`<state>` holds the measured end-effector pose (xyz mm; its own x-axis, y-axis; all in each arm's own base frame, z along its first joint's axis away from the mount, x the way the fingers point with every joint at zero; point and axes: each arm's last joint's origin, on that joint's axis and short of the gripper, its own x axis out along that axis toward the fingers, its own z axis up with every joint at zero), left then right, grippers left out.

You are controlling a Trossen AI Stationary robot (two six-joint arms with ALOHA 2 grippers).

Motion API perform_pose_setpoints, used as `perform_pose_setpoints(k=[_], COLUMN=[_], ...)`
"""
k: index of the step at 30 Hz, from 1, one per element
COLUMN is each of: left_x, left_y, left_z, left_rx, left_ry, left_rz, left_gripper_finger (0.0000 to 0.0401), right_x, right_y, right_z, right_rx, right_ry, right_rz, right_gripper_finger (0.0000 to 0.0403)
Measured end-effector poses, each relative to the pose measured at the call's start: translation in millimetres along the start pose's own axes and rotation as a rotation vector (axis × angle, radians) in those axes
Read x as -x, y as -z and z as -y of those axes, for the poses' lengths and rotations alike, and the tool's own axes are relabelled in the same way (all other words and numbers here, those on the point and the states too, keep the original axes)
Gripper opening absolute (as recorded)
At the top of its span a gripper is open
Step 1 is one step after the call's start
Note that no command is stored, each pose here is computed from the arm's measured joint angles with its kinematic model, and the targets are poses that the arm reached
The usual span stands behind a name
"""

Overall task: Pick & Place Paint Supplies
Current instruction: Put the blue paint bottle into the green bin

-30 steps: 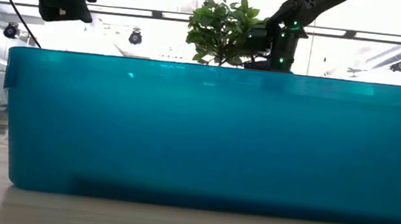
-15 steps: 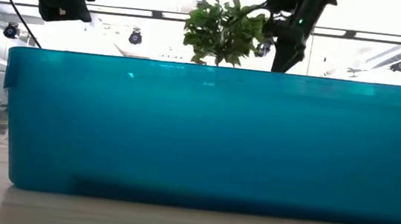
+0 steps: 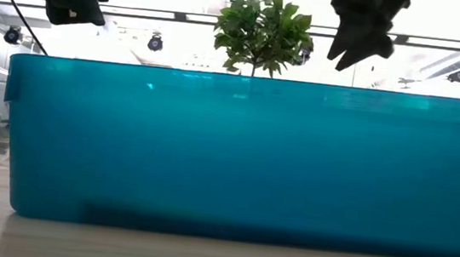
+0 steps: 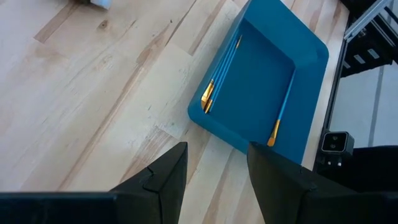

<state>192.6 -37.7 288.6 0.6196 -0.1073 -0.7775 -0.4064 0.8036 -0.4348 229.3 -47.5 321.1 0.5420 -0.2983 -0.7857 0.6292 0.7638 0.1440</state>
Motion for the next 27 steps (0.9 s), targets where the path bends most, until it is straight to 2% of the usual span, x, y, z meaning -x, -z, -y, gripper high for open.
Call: perform_pose_setpoints(k=[4,9,14,17,22,27], left_x=[-0.1,-0.1,-0.1,-0.2,-0.2,-0.2], left_y=[0.1,0.0,0.0,0.1,-0.2,-0.6], left_z=[-0.1,-0.1,-0.1,-0.1,-0.3,-0.3], left_rx=[0.000,0.000,0.003,0.009,0.007,-0.001], left_ry=[0.000,0.000,0.000,0.000,-0.008,-0.014], left_rz=[0.000,0.000,0.000,0.000,0.008,0.018], left_gripper_finger=[0.0173,0.0173,0.0173,0.0173,0.0173,0.0174], right_x=[-4.5,-33.4,-65.6,-78.5,-92.8,-95.6], right_y=[24.4,54.8,77.7,91.2,111.7,115.0], right_z=[-13.4,-25.5,-26.1,-21.1,-9.3,-3.8], right_rx=[-0.102,-0.179,-0.356,-0.466,-0.548,-0.498], right_ry=[-0.012,-0.056,-0.199,-0.235,-0.176,-0.114], right_rz=[0.095,0.084,0.086,0.100,0.086,0.113], right_gripper_finger=[0.0206,0.0206,0.0206,0.0206,0.0206,0.0206])
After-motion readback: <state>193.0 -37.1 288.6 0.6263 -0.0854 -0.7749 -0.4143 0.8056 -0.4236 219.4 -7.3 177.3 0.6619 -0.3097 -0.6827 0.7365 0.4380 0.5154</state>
